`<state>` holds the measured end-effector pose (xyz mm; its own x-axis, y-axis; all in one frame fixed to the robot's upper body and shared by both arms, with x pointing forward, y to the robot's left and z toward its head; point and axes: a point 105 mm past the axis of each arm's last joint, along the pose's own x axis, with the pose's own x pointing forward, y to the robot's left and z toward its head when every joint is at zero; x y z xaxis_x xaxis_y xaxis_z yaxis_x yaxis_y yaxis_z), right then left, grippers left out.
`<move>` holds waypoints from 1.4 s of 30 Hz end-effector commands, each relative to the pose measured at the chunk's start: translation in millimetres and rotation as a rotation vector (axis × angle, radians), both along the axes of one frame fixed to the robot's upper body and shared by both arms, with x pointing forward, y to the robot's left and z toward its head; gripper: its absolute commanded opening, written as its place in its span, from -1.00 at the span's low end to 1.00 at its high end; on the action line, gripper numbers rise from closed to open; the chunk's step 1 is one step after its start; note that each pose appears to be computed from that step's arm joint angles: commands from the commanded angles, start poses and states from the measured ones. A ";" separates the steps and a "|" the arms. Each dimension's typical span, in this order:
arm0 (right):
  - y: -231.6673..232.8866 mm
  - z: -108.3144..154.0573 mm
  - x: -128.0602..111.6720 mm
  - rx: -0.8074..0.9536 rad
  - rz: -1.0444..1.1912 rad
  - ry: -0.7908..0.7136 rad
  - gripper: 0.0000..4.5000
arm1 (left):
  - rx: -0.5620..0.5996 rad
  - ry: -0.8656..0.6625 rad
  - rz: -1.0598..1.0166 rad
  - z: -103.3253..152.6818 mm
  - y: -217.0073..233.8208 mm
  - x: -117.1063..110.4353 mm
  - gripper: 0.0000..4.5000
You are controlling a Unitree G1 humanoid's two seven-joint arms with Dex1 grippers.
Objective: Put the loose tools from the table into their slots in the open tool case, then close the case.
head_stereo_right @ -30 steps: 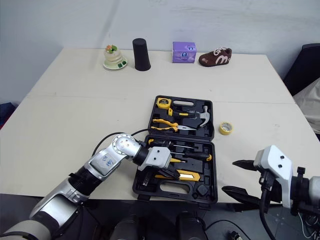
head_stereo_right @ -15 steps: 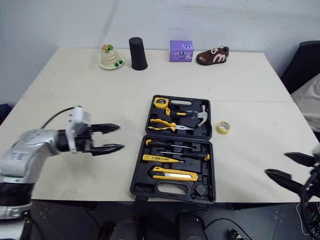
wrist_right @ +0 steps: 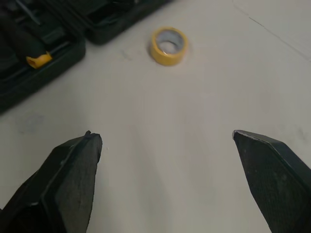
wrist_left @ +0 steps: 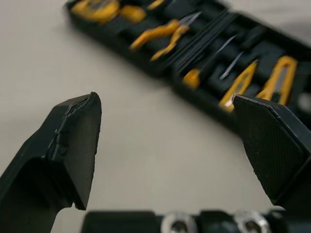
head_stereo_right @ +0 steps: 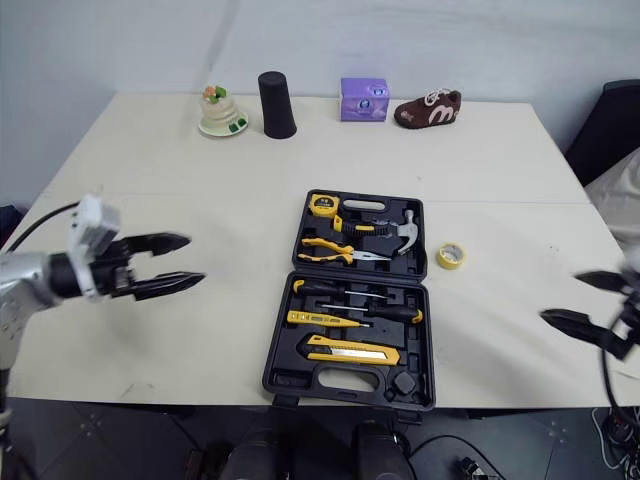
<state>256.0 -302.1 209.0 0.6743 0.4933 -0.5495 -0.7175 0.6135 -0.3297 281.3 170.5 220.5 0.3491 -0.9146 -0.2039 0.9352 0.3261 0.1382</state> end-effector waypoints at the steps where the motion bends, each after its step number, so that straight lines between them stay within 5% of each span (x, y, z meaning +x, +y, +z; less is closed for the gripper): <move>1: 14.3 -6.6 17.9 -0.094 0.093 0.064 1.00 | -0.002 -0.054 -0.171 16.2 -34.6 -14.7 0.99; 12: 52.8 -29.9 92.6 -0.308 0.234 0.119 1.00 | -0.041 -0.185 -0.309 38.1 -74.9 -13.6 0.99; 25: 78.1 -31.1 116.7 -0.304 0.287 0.103 1.00 | -0.042 -0.184 -0.297 32.5 -76.8 -11.7 0.99; 32: 70.8 -52.6 127.6 -0.351 0.235 0.160 1.00 | -0.047 -0.196 -0.311 35.0 -81.9 -12.2 0.99; 35: 73.9 -52.6 130.8 -0.346 0.241 0.148 0.66 | -0.048 -0.197 -0.316 35.6 -82.7 -12.2 1.00; 42: 73.0 -36.8 122.7 -0.389 0.301 0.107 -0.84 | -0.053 -0.189 -0.328 34.6 -82.7 -14.4 1.00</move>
<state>381.5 -225.5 152.8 0.4344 0.4001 -0.8070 -0.8988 0.2501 -0.3599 270.8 88.1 248.2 0.0758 -0.9895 -0.1227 0.9594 0.0389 0.2793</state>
